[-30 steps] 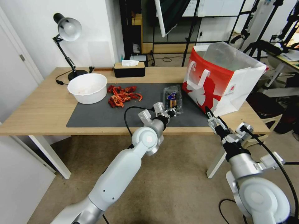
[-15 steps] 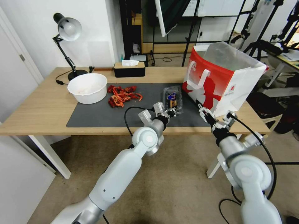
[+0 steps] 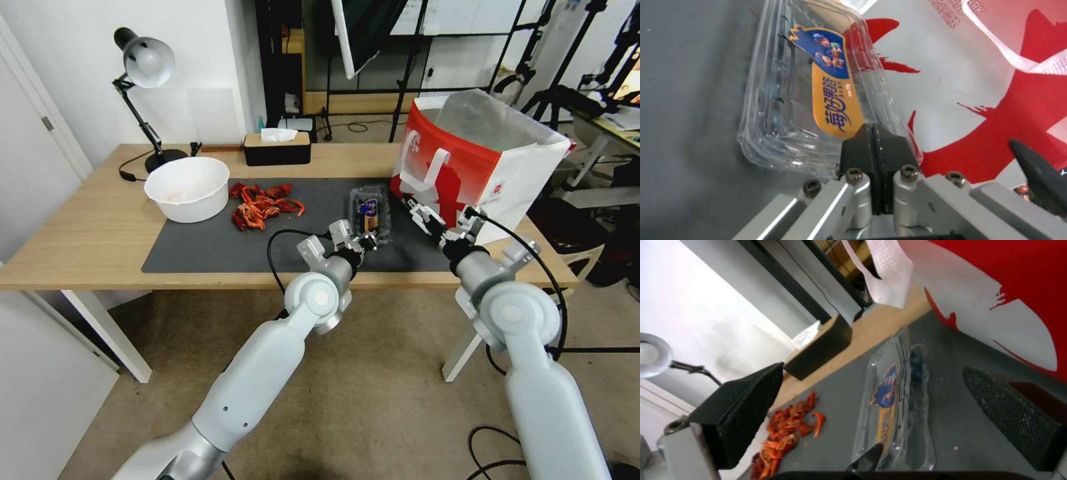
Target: Close the takeout container lid, then place the container into the takeout bag.
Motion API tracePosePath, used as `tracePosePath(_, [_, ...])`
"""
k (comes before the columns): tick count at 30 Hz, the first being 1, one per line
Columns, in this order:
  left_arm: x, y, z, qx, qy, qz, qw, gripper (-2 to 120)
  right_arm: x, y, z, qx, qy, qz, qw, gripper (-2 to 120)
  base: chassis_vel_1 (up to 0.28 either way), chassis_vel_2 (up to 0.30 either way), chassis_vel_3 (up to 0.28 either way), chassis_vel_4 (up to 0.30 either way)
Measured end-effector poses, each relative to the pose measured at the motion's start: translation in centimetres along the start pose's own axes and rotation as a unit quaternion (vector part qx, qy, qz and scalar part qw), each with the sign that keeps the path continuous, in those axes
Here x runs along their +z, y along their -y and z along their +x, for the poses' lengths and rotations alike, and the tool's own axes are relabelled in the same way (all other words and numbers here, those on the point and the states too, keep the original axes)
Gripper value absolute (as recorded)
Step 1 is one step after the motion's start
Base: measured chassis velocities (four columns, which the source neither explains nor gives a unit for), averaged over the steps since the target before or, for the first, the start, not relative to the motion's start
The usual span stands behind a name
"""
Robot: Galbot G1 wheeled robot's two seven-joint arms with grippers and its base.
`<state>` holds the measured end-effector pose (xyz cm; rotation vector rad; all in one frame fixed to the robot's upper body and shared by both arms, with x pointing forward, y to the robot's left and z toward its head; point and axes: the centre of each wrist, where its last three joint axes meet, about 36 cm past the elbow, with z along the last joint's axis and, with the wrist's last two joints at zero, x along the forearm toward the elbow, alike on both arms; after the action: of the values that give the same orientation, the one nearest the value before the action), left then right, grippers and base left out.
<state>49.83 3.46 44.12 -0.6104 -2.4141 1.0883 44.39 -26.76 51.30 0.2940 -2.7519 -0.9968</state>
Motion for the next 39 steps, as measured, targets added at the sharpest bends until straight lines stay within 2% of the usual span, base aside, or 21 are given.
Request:
tracePosePath(11, [0.2, -0.1, -0.1, -0.003, 0.0, 0.002, 1.0, 0, -0.8, -0.6, -3.7, 0.042, -0.074, 0.016, 0.996, 100, 0.0, 0.0, 0.0, 0.0])
tracePosePath(20, [0.4, -0.2, 0.0, -0.004, -0.001, 0.004, 1.0, 0, -1.0, -0.6, -6.4, 0.05, -0.12, 0.022, 0.991, 100, 0.0, 0.0, 0.0, 0.0])
tracePosePath(39, [0.3, -0.6, 0.2, -0.008, 0.001, 0.003, 1.0, 0, -0.5, -1.0, -10.6, 0.057, -0.165, 0.014, 0.985, 100, 0.0, 0.0, 0.0, 0.0])
